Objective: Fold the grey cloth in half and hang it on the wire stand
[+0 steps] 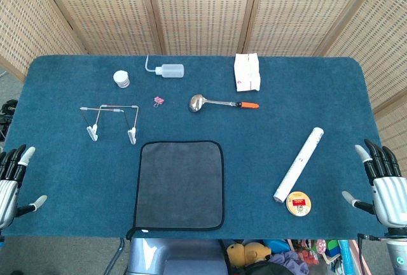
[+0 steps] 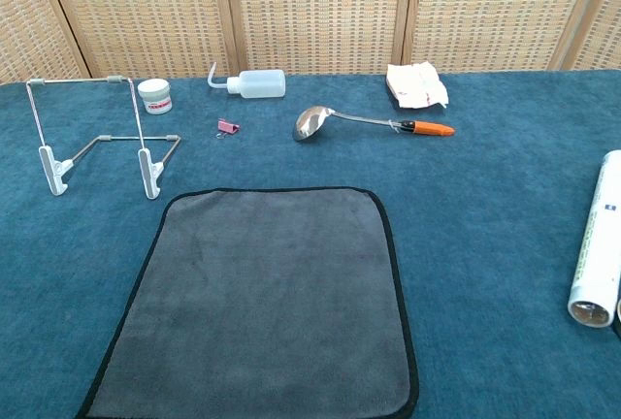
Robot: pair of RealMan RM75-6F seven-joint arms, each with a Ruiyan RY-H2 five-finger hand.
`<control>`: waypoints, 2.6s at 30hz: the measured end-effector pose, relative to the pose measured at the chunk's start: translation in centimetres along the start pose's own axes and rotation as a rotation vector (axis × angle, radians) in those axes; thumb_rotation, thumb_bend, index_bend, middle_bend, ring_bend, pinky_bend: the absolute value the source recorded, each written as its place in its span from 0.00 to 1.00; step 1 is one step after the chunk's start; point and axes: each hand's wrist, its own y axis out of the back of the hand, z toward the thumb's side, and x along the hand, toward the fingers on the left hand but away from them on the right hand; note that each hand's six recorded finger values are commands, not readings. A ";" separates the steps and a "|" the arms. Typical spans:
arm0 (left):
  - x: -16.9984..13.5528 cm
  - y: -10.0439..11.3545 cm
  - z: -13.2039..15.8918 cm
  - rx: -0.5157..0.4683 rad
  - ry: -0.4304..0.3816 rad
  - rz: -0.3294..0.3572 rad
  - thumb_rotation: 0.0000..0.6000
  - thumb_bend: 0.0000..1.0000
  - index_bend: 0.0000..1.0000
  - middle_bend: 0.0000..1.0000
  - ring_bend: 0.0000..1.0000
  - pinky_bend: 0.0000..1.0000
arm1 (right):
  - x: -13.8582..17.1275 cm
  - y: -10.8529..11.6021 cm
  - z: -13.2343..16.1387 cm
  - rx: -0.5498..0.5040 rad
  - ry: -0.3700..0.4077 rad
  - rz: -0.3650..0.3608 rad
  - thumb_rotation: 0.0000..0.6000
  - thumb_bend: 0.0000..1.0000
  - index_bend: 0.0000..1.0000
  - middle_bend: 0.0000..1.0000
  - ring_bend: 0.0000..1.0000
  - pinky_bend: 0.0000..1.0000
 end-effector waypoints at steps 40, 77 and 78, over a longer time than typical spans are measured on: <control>13.9 -11.7 11.3 0.217 -0.945 -0.146 1.00 0.15 0.26 0.00 0.00 0.00 | -1.7 -0.2 -3.1 0.071 -0.184 0.015 1.00 0.00 0.00 0.00 0.00 0.00; 14.4 -16.3 16.5 0.299 -1.102 -0.207 1.00 0.15 0.29 0.00 0.00 0.00 | -1.8 -0.1 -3.9 0.075 -0.228 0.022 1.00 0.00 0.00 0.00 0.00 0.00; 14.4 -16.3 16.5 0.302 -1.104 -0.208 1.00 0.15 0.29 0.00 0.00 0.00 | -1.8 -0.1 -3.9 0.075 -0.228 0.022 1.00 0.00 0.00 0.00 0.00 0.00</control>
